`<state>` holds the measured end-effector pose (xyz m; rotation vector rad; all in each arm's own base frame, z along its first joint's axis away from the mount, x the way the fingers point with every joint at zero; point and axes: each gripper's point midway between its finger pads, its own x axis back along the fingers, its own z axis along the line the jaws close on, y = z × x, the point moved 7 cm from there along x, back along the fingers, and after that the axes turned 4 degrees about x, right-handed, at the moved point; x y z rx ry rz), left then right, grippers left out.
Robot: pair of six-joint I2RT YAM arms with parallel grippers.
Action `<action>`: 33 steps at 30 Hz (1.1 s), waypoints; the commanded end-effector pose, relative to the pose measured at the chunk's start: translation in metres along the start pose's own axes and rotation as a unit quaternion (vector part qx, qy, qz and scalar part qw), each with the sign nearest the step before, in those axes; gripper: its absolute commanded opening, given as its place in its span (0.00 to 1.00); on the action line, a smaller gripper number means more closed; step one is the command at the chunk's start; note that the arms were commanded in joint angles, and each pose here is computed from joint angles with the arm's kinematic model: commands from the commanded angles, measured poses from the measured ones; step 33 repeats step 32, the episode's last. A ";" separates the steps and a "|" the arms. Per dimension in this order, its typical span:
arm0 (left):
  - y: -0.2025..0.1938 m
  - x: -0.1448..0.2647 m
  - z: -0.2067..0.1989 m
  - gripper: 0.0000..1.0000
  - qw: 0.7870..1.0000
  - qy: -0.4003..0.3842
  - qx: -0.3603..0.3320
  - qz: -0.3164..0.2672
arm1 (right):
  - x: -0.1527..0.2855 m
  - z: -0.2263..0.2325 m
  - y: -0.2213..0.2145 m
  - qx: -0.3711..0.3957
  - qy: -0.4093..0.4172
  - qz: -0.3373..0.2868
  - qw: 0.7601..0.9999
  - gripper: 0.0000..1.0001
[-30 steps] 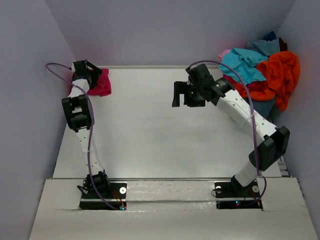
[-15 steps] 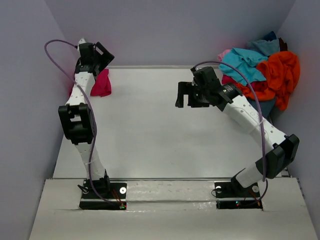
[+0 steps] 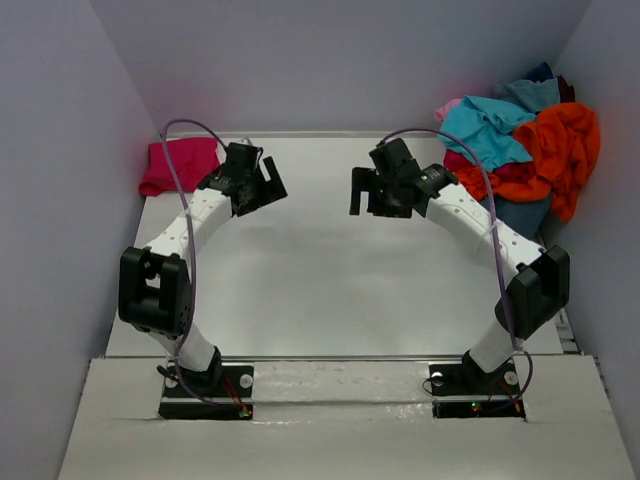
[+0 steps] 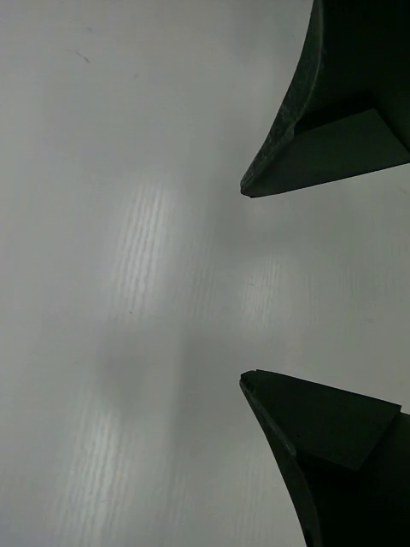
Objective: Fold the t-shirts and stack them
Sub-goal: Neatly place the folded tshirt to the corner
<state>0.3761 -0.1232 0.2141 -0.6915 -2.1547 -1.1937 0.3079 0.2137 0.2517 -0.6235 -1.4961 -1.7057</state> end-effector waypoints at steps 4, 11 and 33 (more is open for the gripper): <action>-0.017 0.054 0.008 0.94 0.997 0.006 -0.041 -0.061 | 0.003 -0.004 0.014 -0.041 -0.009 -0.053 0.998 1.00; -0.040 0.040 -0.006 0.94 0.996 0.019 -0.077 -0.036 | 0.001 -0.012 0.001 -0.063 -0.022 -0.057 0.996 1.00; -0.047 0.029 -0.013 0.95 0.997 0.021 -0.065 -0.020 | 0.002 -0.022 -0.008 -0.068 -0.043 -0.066 0.995 1.00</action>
